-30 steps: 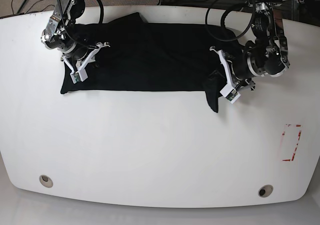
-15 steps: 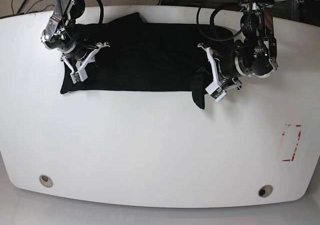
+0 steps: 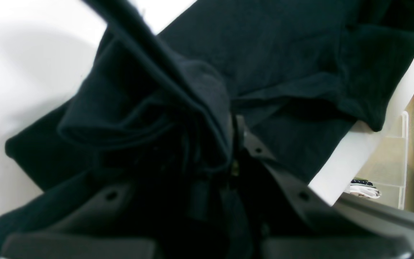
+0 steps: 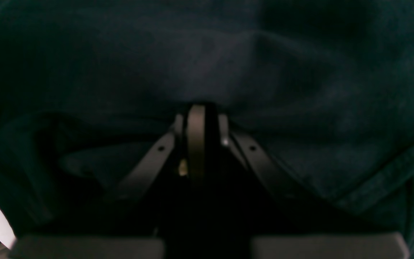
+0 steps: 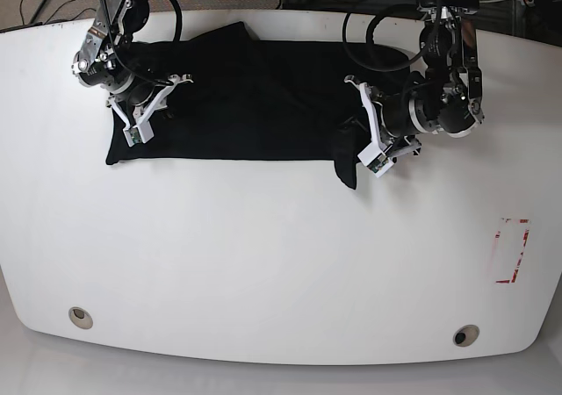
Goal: Layout the t-shirt on the table in an organized manner, then fold the t-shirt properly
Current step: 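Carry the held strip end with the left gripper toward the right gripper, then lower the folded end onto the strip middle and release with left gripper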
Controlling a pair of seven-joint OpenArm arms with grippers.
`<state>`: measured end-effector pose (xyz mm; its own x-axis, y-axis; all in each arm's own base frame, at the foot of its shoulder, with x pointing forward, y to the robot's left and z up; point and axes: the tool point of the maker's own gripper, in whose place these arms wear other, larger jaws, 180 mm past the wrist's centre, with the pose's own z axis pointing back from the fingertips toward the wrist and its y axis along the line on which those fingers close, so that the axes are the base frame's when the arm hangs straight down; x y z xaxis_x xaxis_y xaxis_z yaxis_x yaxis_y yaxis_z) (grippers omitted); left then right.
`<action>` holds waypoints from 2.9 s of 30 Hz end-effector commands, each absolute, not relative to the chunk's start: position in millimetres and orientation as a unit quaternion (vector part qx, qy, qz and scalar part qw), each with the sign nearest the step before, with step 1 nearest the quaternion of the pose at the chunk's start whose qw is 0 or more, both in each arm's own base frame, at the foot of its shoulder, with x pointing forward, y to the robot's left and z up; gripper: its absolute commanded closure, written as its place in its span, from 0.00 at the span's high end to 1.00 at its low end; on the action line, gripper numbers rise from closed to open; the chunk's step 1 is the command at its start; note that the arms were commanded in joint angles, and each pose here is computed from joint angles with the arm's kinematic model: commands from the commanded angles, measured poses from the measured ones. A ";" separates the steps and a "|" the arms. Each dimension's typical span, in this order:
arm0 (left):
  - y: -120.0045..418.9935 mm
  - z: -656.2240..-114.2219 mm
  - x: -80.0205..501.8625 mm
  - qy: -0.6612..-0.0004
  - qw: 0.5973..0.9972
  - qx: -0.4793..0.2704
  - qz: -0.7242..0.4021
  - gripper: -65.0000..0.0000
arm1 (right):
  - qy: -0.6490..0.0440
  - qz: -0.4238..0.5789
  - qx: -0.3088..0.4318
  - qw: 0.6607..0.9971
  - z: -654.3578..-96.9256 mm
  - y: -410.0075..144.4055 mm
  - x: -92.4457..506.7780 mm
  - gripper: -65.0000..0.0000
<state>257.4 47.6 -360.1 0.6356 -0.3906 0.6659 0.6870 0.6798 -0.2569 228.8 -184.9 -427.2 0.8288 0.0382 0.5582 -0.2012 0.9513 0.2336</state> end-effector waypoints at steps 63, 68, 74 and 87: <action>112.9 -288.2 332.3 -0.382 0.853 -0.221 -0.279 0.51 | -0.261 0.065 0.130 0.954 -433.1 -184.5 225.8 0.06; 149.3 -305.1 345.9 -0.381 0.867 -0.226 -0.227 0.51 | -0.261 0.065 0.130 0.954 -433.0 -184.3 225.9 0.06; 169.2 -324.1 352.6 -0.380 0.874 -0.243 -0.183 0.51 | -0.262 0.065 0.131 0.954 -432.9 -184.1 226.0 0.06; 129.9 -356.9 348.3 -0.353 0.866 -0.286 -0.209 0.39 | -0.260 0.065 0.131 0.955 -433.9 -184.1 224.0 0.06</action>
<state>335.2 136.9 -373.4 0.7116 -0.1666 0.6825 0.5301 0.7649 -0.3660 233.8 -178.5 -426.9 0.8269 0.0302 0.5616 -0.1976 0.9505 0.2398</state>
